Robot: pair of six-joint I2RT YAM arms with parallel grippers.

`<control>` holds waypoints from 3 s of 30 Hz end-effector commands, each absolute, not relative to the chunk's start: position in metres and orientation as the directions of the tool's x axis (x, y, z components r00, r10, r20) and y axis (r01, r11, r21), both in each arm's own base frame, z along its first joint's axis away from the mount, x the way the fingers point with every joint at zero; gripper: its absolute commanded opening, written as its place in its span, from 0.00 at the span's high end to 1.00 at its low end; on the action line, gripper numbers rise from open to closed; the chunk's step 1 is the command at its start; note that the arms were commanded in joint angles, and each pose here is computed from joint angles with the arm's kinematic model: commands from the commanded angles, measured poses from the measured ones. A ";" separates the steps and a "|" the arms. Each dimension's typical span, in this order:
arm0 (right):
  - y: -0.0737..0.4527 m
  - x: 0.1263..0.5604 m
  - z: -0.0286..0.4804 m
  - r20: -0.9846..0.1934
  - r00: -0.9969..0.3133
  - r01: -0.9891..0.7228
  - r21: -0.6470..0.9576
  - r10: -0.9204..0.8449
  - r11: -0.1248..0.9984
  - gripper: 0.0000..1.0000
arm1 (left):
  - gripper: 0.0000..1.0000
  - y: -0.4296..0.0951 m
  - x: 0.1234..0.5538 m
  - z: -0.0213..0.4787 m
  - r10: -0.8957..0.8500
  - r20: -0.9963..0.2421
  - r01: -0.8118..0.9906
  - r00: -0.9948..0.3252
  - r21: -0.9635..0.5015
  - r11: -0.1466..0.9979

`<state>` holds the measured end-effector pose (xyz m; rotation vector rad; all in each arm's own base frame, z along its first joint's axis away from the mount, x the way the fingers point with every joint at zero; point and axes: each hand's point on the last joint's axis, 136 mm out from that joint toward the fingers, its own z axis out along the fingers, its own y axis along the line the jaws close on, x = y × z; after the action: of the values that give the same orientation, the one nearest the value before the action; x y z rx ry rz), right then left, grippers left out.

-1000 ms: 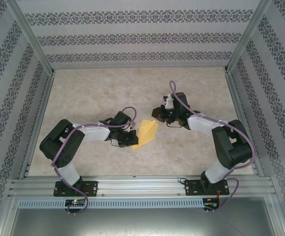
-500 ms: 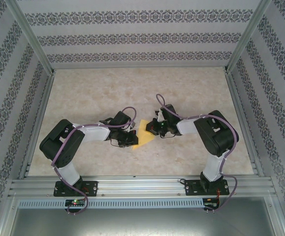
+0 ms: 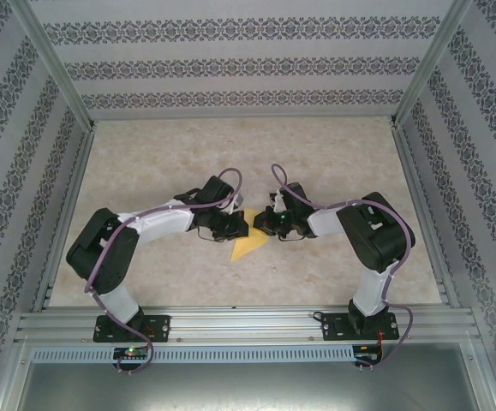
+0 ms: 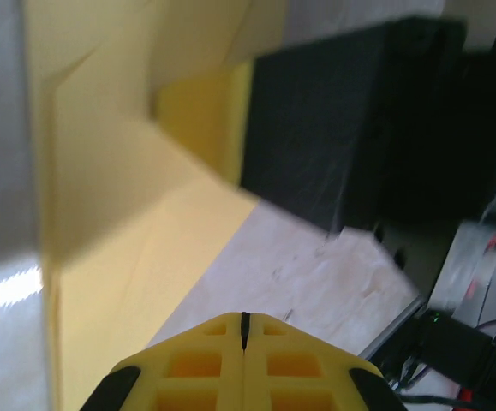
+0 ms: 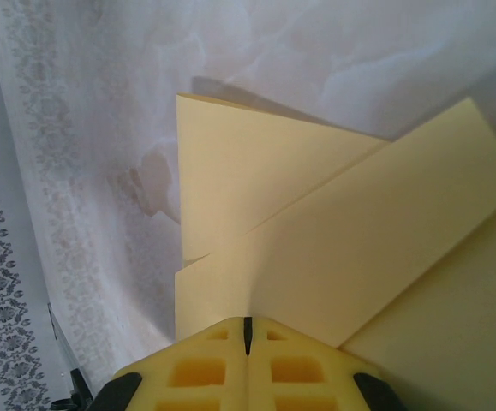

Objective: Fold a paper plane with a square sheet of paper (pick it up from the middle)

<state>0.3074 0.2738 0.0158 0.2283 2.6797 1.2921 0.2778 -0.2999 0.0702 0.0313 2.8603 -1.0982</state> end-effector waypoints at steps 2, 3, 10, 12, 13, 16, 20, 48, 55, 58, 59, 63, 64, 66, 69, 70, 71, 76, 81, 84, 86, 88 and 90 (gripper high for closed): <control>0.248 0.286 -0.034 0.002 -0.972 0.176 0.666 0.234 0.725 1.00 | 0.93 -0.310 0.290 0.042 -0.015 -0.023 0.005 -1.000 -0.686 0.728; 0.247 0.286 -0.034 0.002 -0.972 0.176 0.665 0.234 0.726 1.00 | 0.93 -0.311 0.288 0.034 -0.012 0.000 -0.009 -1.000 -0.684 0.730; 0.242 0.284 -0.039 0.009 -0.970 0.189 0.650 0.242 0.736 1.00 | 0.94 -0.276 0.250 -0.005 -0.014 0.121 -0.080 -0.992 -0.560 0.825; 0.242 0.284 -0.040 0.011 -0.970 0.193 0.649 0.244 0.736 1.00 | 0.95 -0.267 0.234 -0.011 -0.008 0.161 -0.095 -0.987 -0.545 0.833; 0.241 0.284 -0.041 0.013 -0.970 0.194 0.648 0.245 0.736 1.00 | 0.95 -0.264 0.227 -0.012 -0.008 0.171 -0.102 -0.985 -0.547 0.831; 0.239 0.285 -0.041 0.012 -0.968 0.198 0.644 0.249 0.739 1.00 | 0.93 -0.257 0.207 -0.008 0.001 0.190 -0.110 -0.982 -0.570 0.814; 0.237 0.285 -0.043 0.017 -0.967 0.204 0.642 0.253 0.739 1.00 | 0.92 -0.251 0.185 -0.007 0.034 0.227 -0.109 -0.973 -0.587 0.802; 0.287 0.286 0.012 -0.103 -0.992 -0.128 0.708 -0.077 0.695 1.00 | 0.88 -0.225 0.228 0.077 -0.065 -0.139 0.020 -0.988 -0.537 0.843; 0.272 0.306 0.084 -0.267 -0.964 -0.190 0.654 -0.012 0.733 0.82 | 0.77 -0.234 0.259 0.073 -0.043 -0.174 0.047 -0.984 -0.481 0.876; 0.242 0.304 0.083 -0.246 -0.960 -0.049 0.620 0.134 0.783 0.74 | 0.70 -0.242 0.271 0.070 -0.025 -0.178 0.063 -0.984 -0.471 0.880; 0.235 0.300 0.079 -0.224 -0.958 -0.003 0.630 0.178 0.777 0.72 | 0.68 -0.242 0.274 0.067 -0.020 -0.179 0.066 -0.984 -0.460 0.885; 0.226 0.282 0.070 -0.168 -0.948 0.095 0.662 0.271 0.743 0.61 | 0.64 -0.248 0.285 0.057 0.021 -0.163 0.090 -0.986 -0.429 0.899; 0.226 0.278 0.065 -0.151 -0.948 0.115 0.657 0.280 0.745 0.60 | 0.64 -0.249 0.287 0.053 0.032 -0.152 0.094 -0.988 -0.419 0.903; 0.230 0.271 0.058 -0.127 -0.952 0.128 0.663 0.278 0.738 0.60 | 0.66 -0.252 0.290 0.046 0.048 -0.133 0.100 -0.990 -0.409 0.907; 0.237 0.265 0.050 -0.093 -0.953 0.153 0.674 0.288 0.723 0.60 | 0.66 -0.255 0.292 0.040 0.058 -0.116 0.101 -0.992 -0.409 0.907; 0.239 0.265 0.047 -0.084 -0.953 0.160 0.676 0.291 0.719 0.60 | 0.66 -0.255 0.292 0.038 0.057 -0.114 0.099 -0.992 -0.404 0.910; 0.242 0.264 0.046 -0.080 -0.953 0.160 0.681 0.291 0.714 0.60 | 0.66 -0.255 0.293 0.038 0.057 -0.116 0.099 -0.992 -0.402 0.910; 0.244 0.265 0.036 -0.057 -0.951 0.188 0.671 0.303 0.717 0.59 | 0.66 -0.256 0.292 0.033 0.062 -0.099 0.097 -0.993 -0.402 0.911; 0.245 0.265 0.027 -0.035 -0.950 0.210 0.665 0.310 0.717 0.59 | 0.66 -0.257 0.290 0.030 0.068 -0.086 0.097 -0.994 -0.402 0.910; 0.246 0.265 0.022 -0.025 -0.949 0.219 0.664 0.314 0.715 0.59 | 0.66 -0.256 0.290 0.027 0.070 -0.079 0.095 -0.994 -0.399 0.912; 0.249 0.265 0.020 -0.015 -0.951 0.219 0.672 0.309 0.707 0.59 | 0.66 -0.257 0.289 0.024 0.073 -0.072 0.096 -0.995 -0.401 0.911; 0.253 0.266 0.018 -0.008 -0.953 0.215 0.684 0.302 0.697 0.60 | 0.67 -0.258 0.289 0.021 0.075 -0.060 0.093 -0.995 -0.403 0.910; 0.255 0.266 0.018 -0.004 -0.953 0.218 0.686 0.303 0.694 0.61 | 0.68 -0.257 0.287 0.018 0.077 -0.053 0.092 -0.996 -0.399 0.912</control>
<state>0.2659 0.2454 0.0233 0.4417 2.7889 1.0652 0.2894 -0.2606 0.0224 0.1175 3.0020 -0.6491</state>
